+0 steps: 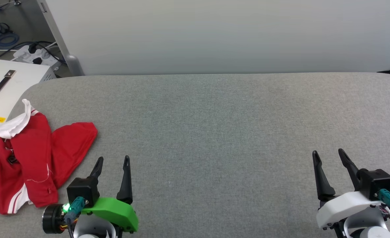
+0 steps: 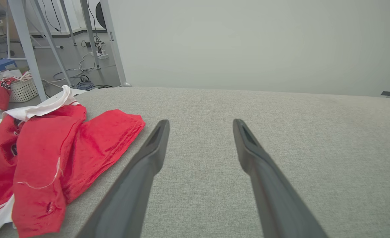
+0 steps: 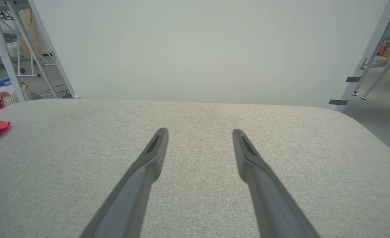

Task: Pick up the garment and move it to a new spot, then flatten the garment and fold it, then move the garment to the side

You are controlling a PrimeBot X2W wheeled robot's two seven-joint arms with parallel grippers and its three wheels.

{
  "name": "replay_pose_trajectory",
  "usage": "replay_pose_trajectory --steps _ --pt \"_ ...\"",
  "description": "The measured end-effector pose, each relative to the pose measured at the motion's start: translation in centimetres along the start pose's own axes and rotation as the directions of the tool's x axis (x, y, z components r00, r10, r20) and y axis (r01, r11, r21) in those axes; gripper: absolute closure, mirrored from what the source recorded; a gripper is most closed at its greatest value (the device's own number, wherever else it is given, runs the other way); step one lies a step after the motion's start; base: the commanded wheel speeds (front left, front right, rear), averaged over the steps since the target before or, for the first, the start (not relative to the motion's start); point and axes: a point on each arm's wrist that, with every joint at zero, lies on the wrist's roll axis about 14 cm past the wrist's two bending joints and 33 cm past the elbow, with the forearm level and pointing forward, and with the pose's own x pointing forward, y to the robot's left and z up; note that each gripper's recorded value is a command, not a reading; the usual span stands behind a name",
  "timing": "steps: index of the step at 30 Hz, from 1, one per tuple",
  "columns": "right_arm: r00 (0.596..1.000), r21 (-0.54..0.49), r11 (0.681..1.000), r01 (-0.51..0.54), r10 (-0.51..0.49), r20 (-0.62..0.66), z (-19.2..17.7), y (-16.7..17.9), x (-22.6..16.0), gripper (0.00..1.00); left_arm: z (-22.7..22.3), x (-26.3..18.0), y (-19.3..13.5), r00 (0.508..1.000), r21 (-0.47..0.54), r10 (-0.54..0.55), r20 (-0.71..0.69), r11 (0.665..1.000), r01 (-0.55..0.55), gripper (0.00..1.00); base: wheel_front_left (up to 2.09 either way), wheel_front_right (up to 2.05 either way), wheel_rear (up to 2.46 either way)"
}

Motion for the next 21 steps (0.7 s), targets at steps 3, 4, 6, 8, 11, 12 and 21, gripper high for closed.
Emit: replay_pose_trajectory --steps 3,4,6,8,11,12,21 --pt "1.0 0.0 1.0 0.004 -0.004 0.003 -0.06 -0.13 -0.01 0.0 0.1 -0.01 -0.03 1.0 -0.01 -0.001 0.008 1.0 0.001 0.0 0.0 0.0 0.0" --pt "1.0 0.0 1.0 0.005 -0.005 0.003 -0.08 -0.16 -0.01 0.0 0.13 -0.02 -0.04 1.0 -0.013 -0.001 0.01 1.0 0.001 0.0 0.0 0.0 0.0" --pt "1.0 0.001 1.0 0.006 -0.006 0.004 -0.13 -0.21 -0.02 0.0 0.13 -0.03 -0.09 1.0 -0.022 -0.002 0.012 1.0 0.003 0.0 0.0 0.0 0.0" --pt "1.0 0.001 1.0 0.007 -0.007 0.005 -0.16 -0.25 -0.02 0.0 0.12 -0.05 -0.11 1.0 -0.029 -0.003 0.015 1.0 0.003 0.0 0.0 0.0 0.0" --pt "1.0 -0.006 1.0 0.005 -0.005 0.01 -0.12 -0.2 0.01 0.0 -0.01 -0.11 -0.06 1.0 -0.04 -0.001 0.013 0.999 0.001 0.0 0.0 0.0 0.0" --pt "1.0 -0.009 1.0 0.004 -0.004 0.009 -0.15 -0.16 0.03 0.0 -0.06 -0.13 -0.08 1.0 -0.044 -0.002 0.014 0.999 0.003 0.0 0.0 0.0 0.0" --pt "1.0 -0.012 1.0 0.002 -0.002 0.014 -0.3 -0.11 0.08 0.0 -0.43 -0.18 -0.03 1.0 -0.063 -0.001 0.013 0.998 0.002 0.0 0.0 0.0 0.0"
